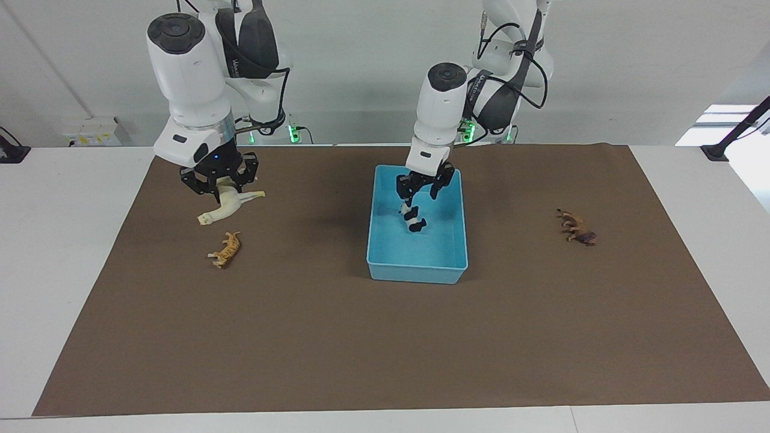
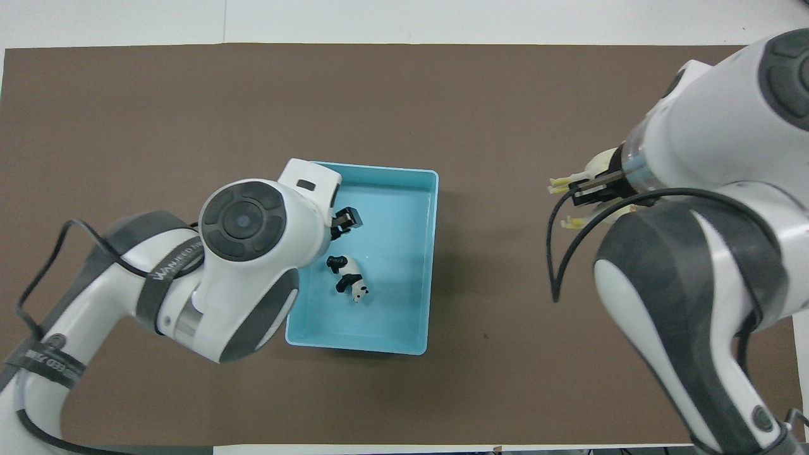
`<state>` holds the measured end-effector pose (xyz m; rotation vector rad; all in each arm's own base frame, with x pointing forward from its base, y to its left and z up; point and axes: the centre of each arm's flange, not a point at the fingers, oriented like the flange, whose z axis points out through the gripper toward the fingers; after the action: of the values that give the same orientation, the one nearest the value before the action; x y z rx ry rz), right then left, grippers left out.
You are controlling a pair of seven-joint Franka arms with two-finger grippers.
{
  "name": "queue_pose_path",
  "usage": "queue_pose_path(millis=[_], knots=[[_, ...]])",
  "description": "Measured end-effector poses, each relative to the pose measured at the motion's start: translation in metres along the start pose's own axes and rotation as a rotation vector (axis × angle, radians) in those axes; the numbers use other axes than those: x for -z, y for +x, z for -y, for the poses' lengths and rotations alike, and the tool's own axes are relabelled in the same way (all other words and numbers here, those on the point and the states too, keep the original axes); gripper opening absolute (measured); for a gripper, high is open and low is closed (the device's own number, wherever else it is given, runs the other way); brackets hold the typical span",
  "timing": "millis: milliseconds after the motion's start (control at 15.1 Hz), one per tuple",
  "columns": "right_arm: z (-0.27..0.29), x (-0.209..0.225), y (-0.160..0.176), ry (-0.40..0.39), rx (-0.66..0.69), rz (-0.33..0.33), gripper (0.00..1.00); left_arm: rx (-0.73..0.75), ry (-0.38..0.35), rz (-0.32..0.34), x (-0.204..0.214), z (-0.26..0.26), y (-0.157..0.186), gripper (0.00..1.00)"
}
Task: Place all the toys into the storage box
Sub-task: 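Lower the llama into the box with the right gripper while the left gripper withdraws, then grasp the brown horse with the left gripper while the right gripper grasps the tiger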
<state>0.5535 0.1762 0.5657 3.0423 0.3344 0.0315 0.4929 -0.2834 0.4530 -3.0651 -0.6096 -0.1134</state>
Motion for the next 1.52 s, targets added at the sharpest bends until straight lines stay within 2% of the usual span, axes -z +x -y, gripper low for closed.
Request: queue_pose_path(millis=[198,330,594,792,858,991,1189,1321,1519], knots=[[0.103,-0.013,0.002,0.019,-0.058,-0.043,0.41,0.023,0.032,-0.02,0.004,0.087,0.088,1.0],[0.157,-0.039,0.009,0.042,-0.096,-0.07,0.41,0.008,0.043,-0.016,0.001,0.145,0.13,1.0],[0.251,-0.11,0.012,0.073,-0.119,-0.084,0.41,-0.051,0.028,-0.069,-0.01,0.228,0.182,1.0],[0.302,-0.164,0.005,0.064,-0.131,-0.08,0.41,0.016,0.037,-0.058,-0.039,0.281,0.203,1.0],[0.305,-0.172,0.005,0.061,-0.14,-0.075,0.41,0.062,0.038,-0.057,-0.049,0.301,0.208,1.0],[0.301,-0.169,0.01,0.06,-0.199,-0.075,0.53,0.178,0.037,-0.059,-0.07,0.329,0.21,1.0],[0.287,-0.143,0.023,0.063,-0.261,-0.089,0.85,0.309,0.023,-0.069,-0.1,0.335,0.201,1.0],[0.269,-0.12,0.031,0.058,-0.293,-0.09,1.0,0.414,0.016,-0.073,-0.11,0.335,0.196,1.0],[0.201,-0.07,0.043,0.031,-0.394,-0.074,1.0,0.464,0.014,-0.066,-0.126,0.336,0.184,1.0]])
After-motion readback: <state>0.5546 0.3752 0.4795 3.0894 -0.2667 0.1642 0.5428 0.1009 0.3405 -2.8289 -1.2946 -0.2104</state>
